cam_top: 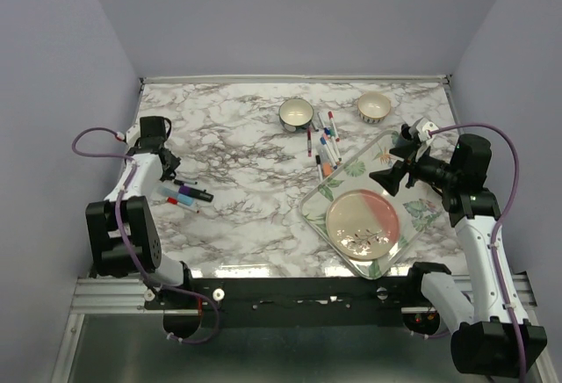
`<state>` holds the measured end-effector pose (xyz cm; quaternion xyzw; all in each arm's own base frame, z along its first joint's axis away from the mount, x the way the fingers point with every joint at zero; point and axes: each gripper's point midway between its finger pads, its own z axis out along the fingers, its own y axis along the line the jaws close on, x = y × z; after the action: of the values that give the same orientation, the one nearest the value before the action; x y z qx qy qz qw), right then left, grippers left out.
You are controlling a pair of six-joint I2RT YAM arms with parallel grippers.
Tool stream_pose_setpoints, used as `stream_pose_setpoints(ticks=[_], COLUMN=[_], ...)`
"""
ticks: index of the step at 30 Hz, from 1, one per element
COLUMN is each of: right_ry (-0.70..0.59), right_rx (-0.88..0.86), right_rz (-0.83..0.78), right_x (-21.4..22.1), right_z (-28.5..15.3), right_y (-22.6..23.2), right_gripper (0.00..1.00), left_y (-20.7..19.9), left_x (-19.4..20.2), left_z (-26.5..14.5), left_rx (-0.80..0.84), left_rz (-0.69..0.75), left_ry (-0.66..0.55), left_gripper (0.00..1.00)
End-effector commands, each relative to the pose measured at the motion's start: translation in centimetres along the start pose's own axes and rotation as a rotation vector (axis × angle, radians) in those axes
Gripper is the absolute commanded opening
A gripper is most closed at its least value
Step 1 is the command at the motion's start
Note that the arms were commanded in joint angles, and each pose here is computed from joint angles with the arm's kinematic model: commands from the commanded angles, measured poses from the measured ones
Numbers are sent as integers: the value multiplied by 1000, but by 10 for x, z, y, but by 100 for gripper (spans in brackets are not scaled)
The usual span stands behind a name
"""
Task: Open the pen caps
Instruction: Grab a pen on the table with the left arm
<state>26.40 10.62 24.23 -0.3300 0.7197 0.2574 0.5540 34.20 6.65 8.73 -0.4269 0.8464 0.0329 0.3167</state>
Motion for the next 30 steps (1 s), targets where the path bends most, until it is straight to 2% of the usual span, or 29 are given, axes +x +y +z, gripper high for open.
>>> stream_pose_setpoints(ticks=[1,14,30], right_ry=[-10,-18,-14], right_rx=[-14,-23,-26], right_rz=[-3,-10,-5], right_x=[-6,-10,-8], right_z=[-5,-7,-6], right_y=[6,9,9], right_gripper=[100,100,100], left_y=[0,24,23], left_x=[-13,-4,0], left_z=[14,44,66], left_rx=[-44,-142,-131], left_rz=[-31,-74,-98], left_ry=[5,63,130], left_gripper=[34,36,40])
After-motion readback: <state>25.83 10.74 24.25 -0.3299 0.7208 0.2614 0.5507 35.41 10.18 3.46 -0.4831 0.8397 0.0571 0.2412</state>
